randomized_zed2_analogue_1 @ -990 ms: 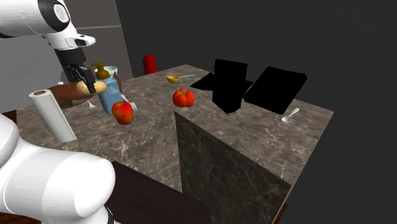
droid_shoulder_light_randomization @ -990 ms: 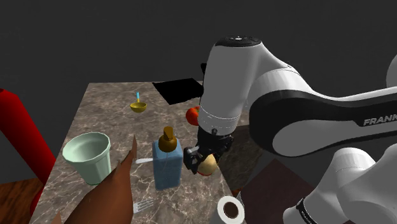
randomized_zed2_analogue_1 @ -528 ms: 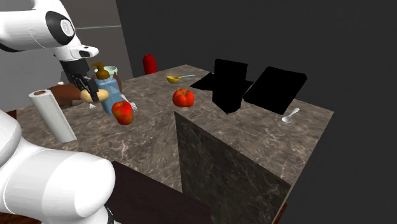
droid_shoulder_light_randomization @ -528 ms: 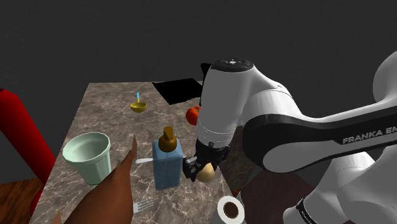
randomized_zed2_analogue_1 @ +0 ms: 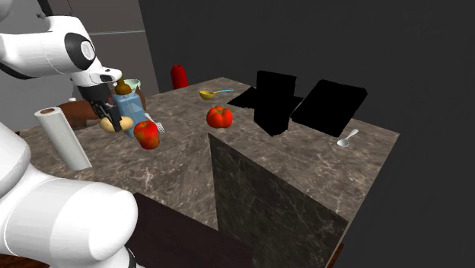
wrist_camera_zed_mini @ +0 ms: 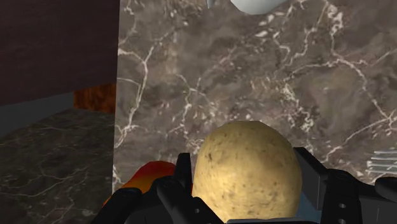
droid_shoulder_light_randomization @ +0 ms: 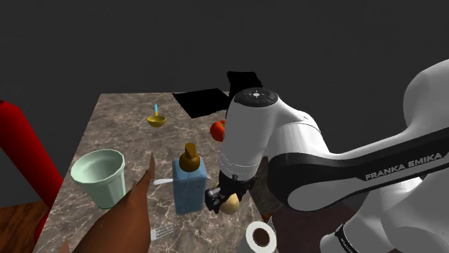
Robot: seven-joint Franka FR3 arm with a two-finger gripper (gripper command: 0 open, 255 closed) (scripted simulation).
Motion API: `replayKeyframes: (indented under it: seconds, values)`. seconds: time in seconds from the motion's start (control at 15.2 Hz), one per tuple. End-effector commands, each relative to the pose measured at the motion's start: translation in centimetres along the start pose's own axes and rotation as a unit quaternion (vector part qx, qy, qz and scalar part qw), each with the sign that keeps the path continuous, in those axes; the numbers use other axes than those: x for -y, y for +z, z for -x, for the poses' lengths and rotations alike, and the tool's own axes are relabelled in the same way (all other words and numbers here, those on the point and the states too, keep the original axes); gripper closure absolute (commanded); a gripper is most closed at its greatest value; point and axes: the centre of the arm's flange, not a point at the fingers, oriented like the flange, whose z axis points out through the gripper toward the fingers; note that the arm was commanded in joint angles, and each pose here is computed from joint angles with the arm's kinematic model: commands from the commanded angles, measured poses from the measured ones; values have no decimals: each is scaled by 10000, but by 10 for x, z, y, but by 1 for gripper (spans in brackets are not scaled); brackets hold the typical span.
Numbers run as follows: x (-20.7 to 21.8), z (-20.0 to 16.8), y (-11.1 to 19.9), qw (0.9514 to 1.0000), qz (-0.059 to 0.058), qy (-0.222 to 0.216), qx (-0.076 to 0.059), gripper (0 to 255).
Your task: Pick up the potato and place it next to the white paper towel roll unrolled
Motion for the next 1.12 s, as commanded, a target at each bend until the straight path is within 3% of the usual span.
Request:
replayKeyframes:
  seconds: [0.0,0.66,1.06]
  values:
    - [0,0,12,10000,-3,-1,-2,255]
    - [1,2,63,10000,-3,-1,-2,255]
    - [1,2,63,10000,-3,-1,-2,255]
